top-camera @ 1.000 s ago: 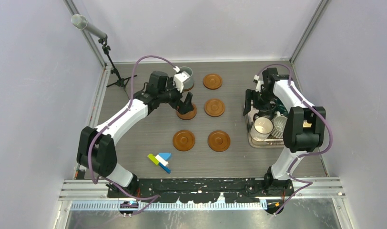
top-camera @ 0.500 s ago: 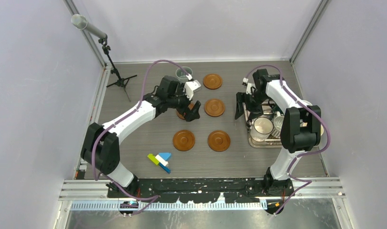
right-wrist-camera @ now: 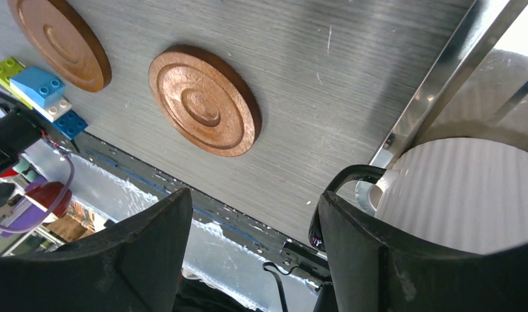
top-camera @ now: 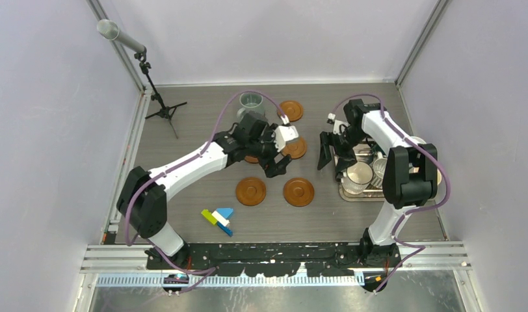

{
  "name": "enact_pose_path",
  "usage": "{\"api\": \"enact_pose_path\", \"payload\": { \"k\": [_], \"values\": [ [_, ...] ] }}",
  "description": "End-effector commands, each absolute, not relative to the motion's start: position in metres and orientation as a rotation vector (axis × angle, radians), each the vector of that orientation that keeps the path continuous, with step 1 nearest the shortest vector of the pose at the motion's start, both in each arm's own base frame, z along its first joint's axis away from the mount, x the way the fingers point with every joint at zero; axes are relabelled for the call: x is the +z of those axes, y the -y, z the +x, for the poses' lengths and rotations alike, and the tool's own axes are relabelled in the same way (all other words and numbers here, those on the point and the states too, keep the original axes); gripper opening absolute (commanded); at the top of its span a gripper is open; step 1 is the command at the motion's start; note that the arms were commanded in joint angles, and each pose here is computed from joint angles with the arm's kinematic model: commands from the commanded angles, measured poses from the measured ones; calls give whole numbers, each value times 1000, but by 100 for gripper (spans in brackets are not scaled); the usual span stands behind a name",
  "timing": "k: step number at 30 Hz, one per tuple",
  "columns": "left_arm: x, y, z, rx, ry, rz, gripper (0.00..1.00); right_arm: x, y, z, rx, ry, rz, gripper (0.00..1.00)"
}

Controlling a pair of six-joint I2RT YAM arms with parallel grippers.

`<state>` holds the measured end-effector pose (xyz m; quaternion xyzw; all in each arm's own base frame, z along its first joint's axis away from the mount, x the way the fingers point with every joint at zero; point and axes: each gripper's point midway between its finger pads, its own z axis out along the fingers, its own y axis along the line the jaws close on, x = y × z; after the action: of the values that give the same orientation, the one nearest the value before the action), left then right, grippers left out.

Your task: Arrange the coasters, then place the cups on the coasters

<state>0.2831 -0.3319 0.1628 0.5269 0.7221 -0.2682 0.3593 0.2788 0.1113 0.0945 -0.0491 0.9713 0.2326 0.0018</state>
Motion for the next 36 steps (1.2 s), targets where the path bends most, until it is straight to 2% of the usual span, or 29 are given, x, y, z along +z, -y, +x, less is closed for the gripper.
{"api": "enact_pose_path", "payload": {
  "k": [1,8,14,24,30,36],
  "values": [
    [173,351,269,-628,-1770,1488,88,131,-109,278,747,-2952,-201,76],
    [167,389,242,-565,-1728,1655,86,197,-68,333,749,-2664,25,79],
    [149,435,244,-535,-1715,1806,81,236,-39,360,898,-2439,199,81],
    [129,507,266,-494,-1678,1861,75,250,1,363,954,-2222,369,83],
    [117,534,261,-546,-1608,1893,71,255,13,362,932,-2193,389,83],
    [105,554,253,-561,-1554,1918,64,254,21,362,968,-2177,425,84]
  ]
}}
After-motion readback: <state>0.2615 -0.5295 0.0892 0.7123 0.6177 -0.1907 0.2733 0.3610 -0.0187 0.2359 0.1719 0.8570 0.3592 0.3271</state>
